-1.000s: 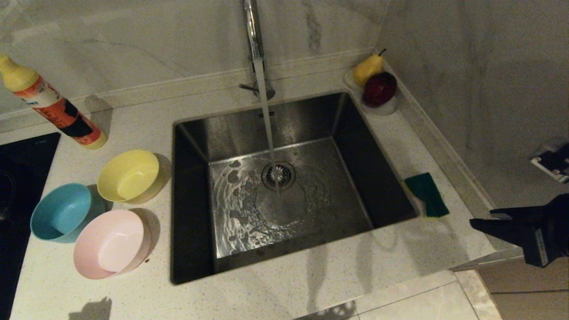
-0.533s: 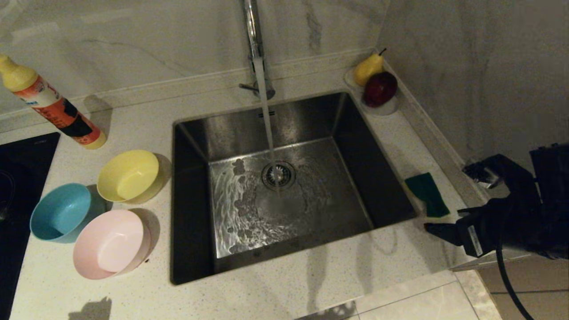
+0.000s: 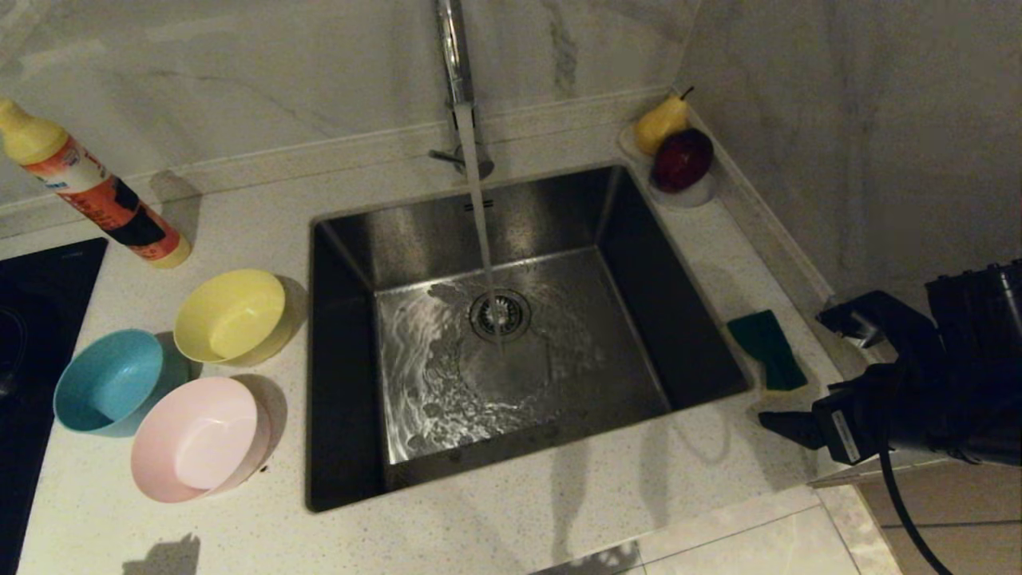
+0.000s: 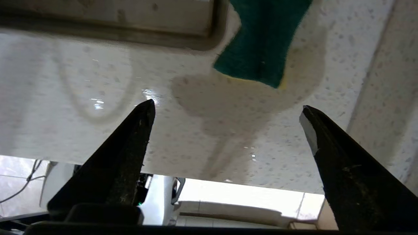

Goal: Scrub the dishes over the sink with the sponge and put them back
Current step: Pick up a bowl and the sponge

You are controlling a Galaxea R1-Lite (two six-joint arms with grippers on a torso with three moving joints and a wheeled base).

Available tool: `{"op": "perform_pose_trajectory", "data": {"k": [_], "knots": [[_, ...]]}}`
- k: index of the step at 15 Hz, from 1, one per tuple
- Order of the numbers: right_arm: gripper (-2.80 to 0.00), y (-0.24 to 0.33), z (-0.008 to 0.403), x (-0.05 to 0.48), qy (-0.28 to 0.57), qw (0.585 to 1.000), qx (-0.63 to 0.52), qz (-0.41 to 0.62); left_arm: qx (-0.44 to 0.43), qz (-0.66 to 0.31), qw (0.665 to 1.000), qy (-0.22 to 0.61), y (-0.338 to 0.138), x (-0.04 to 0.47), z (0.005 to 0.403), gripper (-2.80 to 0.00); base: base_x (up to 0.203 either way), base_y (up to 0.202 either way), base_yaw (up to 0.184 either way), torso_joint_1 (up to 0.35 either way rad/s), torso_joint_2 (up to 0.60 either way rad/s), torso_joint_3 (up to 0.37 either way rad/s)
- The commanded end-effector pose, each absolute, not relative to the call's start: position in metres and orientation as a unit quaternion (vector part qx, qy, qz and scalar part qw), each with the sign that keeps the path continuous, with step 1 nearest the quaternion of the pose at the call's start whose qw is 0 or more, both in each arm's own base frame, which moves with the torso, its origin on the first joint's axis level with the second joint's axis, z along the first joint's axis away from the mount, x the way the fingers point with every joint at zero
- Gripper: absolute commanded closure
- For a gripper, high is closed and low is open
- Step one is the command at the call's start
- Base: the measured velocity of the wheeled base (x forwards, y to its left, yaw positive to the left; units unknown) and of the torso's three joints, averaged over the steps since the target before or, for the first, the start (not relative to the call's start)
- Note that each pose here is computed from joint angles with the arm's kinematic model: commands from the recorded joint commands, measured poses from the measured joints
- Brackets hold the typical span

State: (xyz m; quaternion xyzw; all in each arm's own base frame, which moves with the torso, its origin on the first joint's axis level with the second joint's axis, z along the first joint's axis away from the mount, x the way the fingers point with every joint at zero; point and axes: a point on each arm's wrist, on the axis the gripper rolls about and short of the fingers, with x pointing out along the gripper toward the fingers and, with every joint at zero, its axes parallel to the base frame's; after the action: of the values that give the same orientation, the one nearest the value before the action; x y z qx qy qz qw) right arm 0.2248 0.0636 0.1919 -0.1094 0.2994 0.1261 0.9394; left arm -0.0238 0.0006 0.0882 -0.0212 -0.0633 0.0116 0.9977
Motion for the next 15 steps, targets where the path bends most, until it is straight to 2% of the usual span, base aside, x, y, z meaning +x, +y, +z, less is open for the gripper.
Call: {"op": "perform_pose_trajectory", "data": {"k": [1, 15], "knots": [[-2.80, 0.063, 0.191, 0.229, 0.302, 0.939, -0.110, 0.124, -0.021, 0.012, 0.999, -0.043, 0.001, -0.020, 0.077, 0.00, 0.000, 0.000, 0.000, 0.000, 0.00, 0.000], [-2.80, 0.062, 0.181, 0.238, 0.294, 0.939, -0.129, 0.124, -0.021, 0.012, 0.999, -0.043, 0.001, -0.020, 0.077, 0.00, 0.000, 0.000, 0.000, 0.000, 0.00, 0.000]]}}
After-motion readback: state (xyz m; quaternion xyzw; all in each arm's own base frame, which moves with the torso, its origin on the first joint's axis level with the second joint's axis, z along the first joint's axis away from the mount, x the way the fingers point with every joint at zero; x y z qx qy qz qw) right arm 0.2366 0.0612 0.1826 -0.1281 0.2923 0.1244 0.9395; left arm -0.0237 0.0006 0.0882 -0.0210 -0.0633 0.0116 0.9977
